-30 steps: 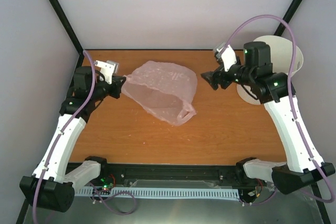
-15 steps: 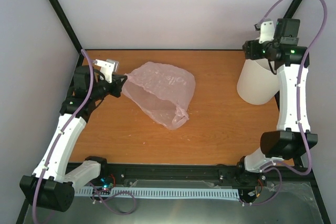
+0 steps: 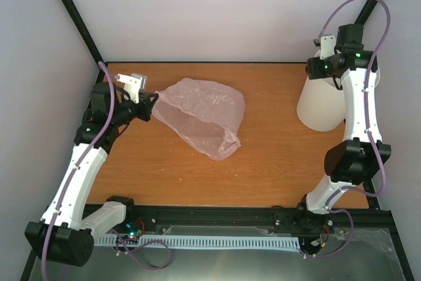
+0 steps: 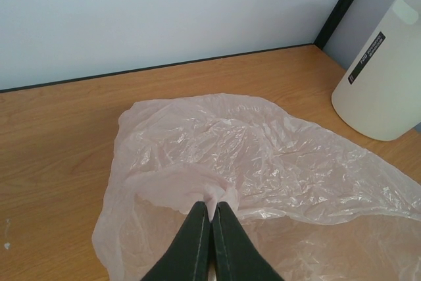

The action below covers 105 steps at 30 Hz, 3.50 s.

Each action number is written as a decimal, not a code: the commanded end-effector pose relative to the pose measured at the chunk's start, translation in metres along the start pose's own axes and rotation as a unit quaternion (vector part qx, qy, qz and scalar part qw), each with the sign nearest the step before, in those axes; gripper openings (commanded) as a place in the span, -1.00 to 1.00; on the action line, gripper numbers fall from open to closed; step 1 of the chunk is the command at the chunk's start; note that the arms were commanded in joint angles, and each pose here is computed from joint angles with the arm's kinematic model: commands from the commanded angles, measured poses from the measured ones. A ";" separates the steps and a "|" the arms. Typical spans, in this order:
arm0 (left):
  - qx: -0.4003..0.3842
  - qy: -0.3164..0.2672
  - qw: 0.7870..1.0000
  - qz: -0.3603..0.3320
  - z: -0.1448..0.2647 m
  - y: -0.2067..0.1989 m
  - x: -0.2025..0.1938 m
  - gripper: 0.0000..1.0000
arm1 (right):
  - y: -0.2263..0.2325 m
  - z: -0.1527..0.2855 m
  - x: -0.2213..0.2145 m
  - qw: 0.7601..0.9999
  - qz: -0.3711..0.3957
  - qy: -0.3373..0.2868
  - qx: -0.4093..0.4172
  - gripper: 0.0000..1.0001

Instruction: Put the trash bags into the trash bin

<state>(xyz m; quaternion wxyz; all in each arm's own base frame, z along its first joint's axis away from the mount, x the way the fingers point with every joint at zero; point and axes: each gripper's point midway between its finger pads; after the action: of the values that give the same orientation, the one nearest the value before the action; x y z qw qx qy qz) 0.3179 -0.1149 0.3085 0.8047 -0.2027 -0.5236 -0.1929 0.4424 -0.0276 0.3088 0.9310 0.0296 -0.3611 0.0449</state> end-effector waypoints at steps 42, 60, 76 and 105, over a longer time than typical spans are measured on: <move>0.113 -0.046 0.989 0.085 0.033 0.065 0.028 -0.99 | 0.193 0.037 -0.011 0.949 0.229 -0.022 0.215 -0.95; 0.152 -0.041 0.986 0.063 0.048 0.075 0.029 -0.99 | 0.274 0.127 -0.047 0.872 0.278 -0.048 0.399 0.22; 0.139 -0.053 0.988 0.044 0.059 0.061 0.029 -0.99 | 0.365 0.120 -0.171 0.796 0.306 0.110 0.511 0.55; 0.136 -0.050 0.989 0.038 0.057 0.061 0.034 -0.99 | 0.347 0.050 -0.094 0.908 0.278 0.027 0.311 -0.94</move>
<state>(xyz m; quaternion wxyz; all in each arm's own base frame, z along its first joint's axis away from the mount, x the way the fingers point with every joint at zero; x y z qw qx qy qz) 0.3210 -0.0363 0.3368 0.8126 -0.1238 -0.5653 -0.0693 0.2847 0.2971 0.2553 0.8557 0.1880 -0.2459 0.4146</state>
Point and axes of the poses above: each gripper's point midway between its finger pads, its own z axis back along the fingers, its own y axis along the line the jaws close on, x = y × z, and after that the axes turned 6 degrees about -z, right-handed
